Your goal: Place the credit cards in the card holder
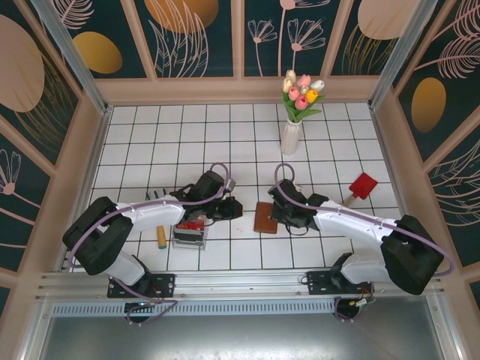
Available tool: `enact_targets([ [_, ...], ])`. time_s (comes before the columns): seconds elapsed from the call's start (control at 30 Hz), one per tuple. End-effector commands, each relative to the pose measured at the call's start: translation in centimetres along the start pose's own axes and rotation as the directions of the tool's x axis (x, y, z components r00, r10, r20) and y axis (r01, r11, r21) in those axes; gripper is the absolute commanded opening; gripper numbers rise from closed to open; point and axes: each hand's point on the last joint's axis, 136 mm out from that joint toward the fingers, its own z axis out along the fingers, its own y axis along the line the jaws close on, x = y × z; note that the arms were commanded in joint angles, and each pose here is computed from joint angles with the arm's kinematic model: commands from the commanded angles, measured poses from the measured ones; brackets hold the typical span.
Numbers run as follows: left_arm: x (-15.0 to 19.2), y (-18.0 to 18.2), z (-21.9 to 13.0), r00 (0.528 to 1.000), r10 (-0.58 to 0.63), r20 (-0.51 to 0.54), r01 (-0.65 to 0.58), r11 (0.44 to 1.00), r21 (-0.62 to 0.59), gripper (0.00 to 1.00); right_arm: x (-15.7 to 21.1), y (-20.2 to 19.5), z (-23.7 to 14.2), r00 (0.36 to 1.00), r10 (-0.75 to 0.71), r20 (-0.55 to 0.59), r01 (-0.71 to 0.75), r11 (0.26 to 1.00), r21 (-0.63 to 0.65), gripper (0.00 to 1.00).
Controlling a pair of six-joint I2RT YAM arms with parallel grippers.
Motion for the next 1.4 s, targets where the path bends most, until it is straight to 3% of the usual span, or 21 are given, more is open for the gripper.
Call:
enact_targets([
  [0.0,-0.8,-1.8,0.2,0.999,0.053,-0.006,-0.053,0.997,0.052,0.3,0.6,-0.8,0.2,1.0,-0.006,-0.026,0.007,1.0,0.023,0.24],
  [0.07,-0.9,-2.1,0.7,0.998,0.061,-0.019,-0.06,0.997,0.055,0.36,0.8,-1.4,0.5,0.999,0.002,-0.038,0.0,0.999,0.041,0.29],
  [0.4,-1.2,-3.4,2.5,0.99,0.127,-0.056,-0.127,0.992,0.008,0.48,0.3,-4.2,0.8,0.999,0.042,-0.029,-0.039,0.993,0.111,0.28],
  [0.63,-1.5,-3.0,3.0,0.991,0.122,-0.052,-0.125,0.991,-0.048,0.58,-0.3,-1.8,0.0,0.999,0.041,-0.029,-0.042,0.998,-0.052,0.08],
  [0.87,-2.2,-3.0,2.5,0.992,0.121,-0.022,-0.122,0.99,-0.076,0.67,-1.7,3.8,-4.6,0.999,0.049,0.022,-0.037,0.919,-0.393,0.07],
  [1.37,-2.4,-3.4,2.0,0.989,0.15,-0.007,-0.15,0.986,-0.074,0.69,-1.4,5.6,-5.3,1.0,0.006,-0.006,-0.008,0.883,-0.47,0.07],
])
